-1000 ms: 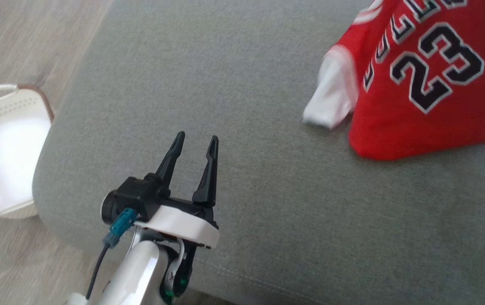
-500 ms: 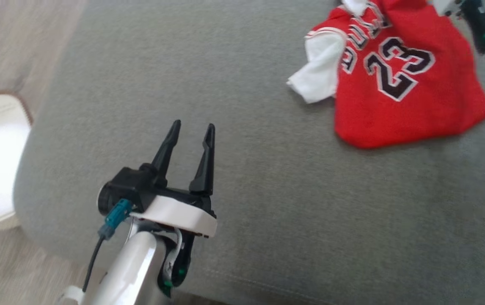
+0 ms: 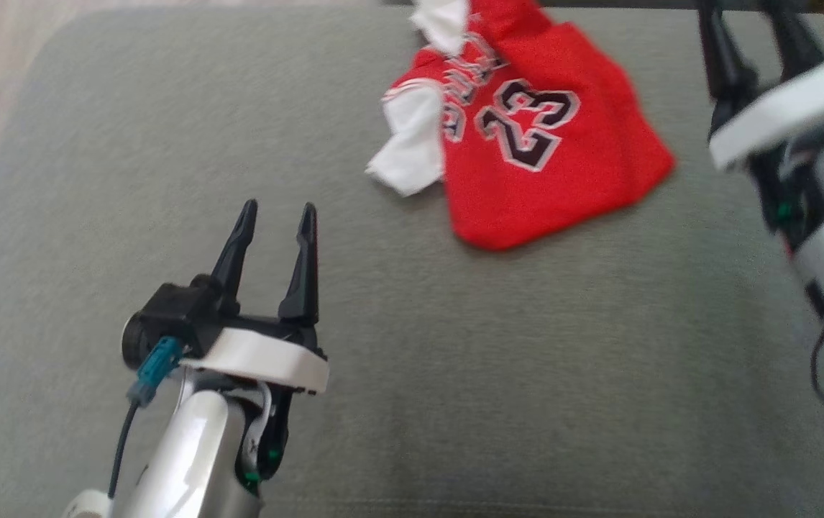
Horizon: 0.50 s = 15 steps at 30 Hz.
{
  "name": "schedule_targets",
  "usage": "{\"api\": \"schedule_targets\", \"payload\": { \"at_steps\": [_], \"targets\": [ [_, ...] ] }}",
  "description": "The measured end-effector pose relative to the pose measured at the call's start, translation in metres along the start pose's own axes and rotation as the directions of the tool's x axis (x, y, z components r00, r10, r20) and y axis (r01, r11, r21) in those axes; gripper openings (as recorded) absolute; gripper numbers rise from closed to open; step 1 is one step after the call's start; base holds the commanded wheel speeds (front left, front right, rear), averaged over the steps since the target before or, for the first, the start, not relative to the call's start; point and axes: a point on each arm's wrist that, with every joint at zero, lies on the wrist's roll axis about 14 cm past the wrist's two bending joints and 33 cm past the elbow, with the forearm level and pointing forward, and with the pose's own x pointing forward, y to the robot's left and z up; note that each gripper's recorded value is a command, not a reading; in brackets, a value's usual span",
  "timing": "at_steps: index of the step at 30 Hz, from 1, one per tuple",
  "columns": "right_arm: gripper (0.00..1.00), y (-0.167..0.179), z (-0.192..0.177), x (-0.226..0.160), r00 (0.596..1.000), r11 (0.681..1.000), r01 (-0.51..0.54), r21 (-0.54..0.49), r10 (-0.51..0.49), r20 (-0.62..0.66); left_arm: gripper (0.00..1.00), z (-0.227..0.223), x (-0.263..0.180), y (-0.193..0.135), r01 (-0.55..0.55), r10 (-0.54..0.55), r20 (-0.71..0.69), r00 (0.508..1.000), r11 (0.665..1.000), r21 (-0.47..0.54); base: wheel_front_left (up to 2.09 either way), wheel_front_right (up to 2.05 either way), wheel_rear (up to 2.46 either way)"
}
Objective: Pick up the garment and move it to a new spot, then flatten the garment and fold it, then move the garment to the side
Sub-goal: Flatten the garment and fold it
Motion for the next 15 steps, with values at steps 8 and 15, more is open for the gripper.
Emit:
{"api": "schedule_targets", "payload": {
  "at_steps": [8, 15],
  "targets": [
    [1.0, -0.034, -0.025, -0.09, 0.984, 0.982, 0.174, 0.075, -0.176, 0.029, 1.0, -0.003, 0.006, -0.025, 0.074, -0.074, -0.003, 0.997, 0.997, -0.015, 0.0, 0.0, 0.0],
    [1.0, -0.02, -0.067, -0.151, 0.954, 0.941, 0.296, 0.164, -0.301, 0.005, 1.0, -0.023, 0.013, -0.042, 0.139, -0.139, -0.054, 0.989, 0.99, 0.001, 0.0, 0.0, 0.0]
  ]
}}
